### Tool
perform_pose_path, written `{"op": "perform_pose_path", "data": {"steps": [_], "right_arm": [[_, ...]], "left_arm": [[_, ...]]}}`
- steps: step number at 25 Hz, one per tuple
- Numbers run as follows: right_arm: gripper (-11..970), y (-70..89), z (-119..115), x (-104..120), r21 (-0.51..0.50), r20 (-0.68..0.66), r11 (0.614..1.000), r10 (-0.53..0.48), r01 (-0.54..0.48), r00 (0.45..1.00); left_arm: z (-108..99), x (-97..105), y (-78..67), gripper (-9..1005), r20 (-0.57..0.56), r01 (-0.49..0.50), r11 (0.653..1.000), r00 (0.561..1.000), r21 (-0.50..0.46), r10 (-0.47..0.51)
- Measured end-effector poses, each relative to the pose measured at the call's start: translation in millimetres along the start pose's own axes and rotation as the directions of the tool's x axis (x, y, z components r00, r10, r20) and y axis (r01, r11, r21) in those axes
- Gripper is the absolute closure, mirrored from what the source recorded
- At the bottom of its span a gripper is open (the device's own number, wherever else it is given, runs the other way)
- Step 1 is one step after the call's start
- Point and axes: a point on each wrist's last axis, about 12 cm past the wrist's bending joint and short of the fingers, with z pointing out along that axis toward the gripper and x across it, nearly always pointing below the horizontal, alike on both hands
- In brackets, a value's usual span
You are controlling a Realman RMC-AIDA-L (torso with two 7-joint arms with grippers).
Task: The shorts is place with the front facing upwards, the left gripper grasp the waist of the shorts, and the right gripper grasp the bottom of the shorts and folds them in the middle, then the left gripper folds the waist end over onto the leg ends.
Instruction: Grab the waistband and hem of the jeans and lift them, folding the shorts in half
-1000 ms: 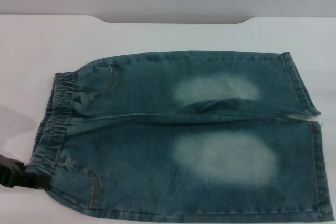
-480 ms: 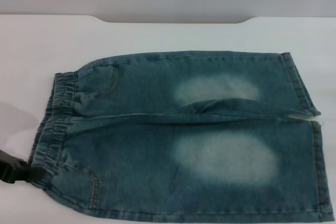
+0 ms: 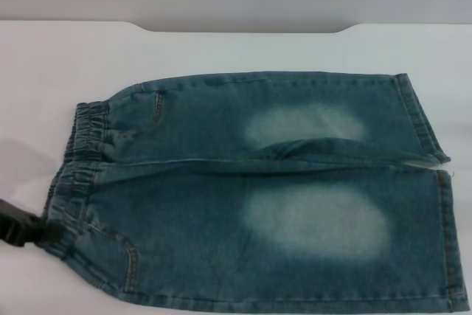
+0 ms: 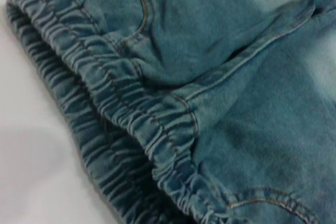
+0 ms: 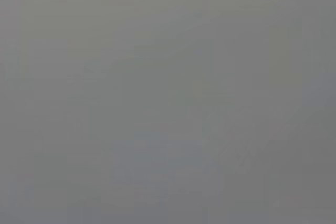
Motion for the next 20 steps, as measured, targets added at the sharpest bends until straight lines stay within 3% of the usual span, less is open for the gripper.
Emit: {"op": "perform_pose_path", "data": {"steps": [3,6,11,14,16,20], "right_arm": [[472,8.5,11.4,-6.3,-0.138,-0.049,0.990,0.009,-0.015,0.999],[471,19.3,27.5,-18.8,-0.303,-0.144,0.950,0.038,-0.081,0.989],[471,46.9,51.8,-53.6,-0.572,-0.339,0.806,-0.060,-0.155,0.939],[471,66.8,59.9,-82.2,-0.692,-0.438,0.704,-0.233,-0.160,0.868],[471,79.3,61.0,-98.1,-0.732,-0.499,0.660,-0.346,-0.172,0.795],[472,103.6,54.8,-128.1,-0.801,-0.544,0.577,-0.588,-0.162,0.599]], "left_arm": [[-1.5,-4.8,1.0,949,0.016,0.001,1.000,1.000,-0.007,-0.001],[-4.2,-13.0,2.5,949,0.034,-0.008,1.000,0.999,-0.020,0.008],[-3.5,-22.2,1.1,949,0.036,-0.028,0.999,0.999,-0.020,0.028],[-2.4,-25.4,0.0,949,0.037,-0.034,0.999,0.999,-0.018,0.035],[-1.6,-28.1,-1.4,949,0.037,-0.040,0.999,0.998,-0.012,0.041],[0.1,-31.0,-2.9,948,0.034,-0.049,0.999,0.998,-0.007,0.049]]}}
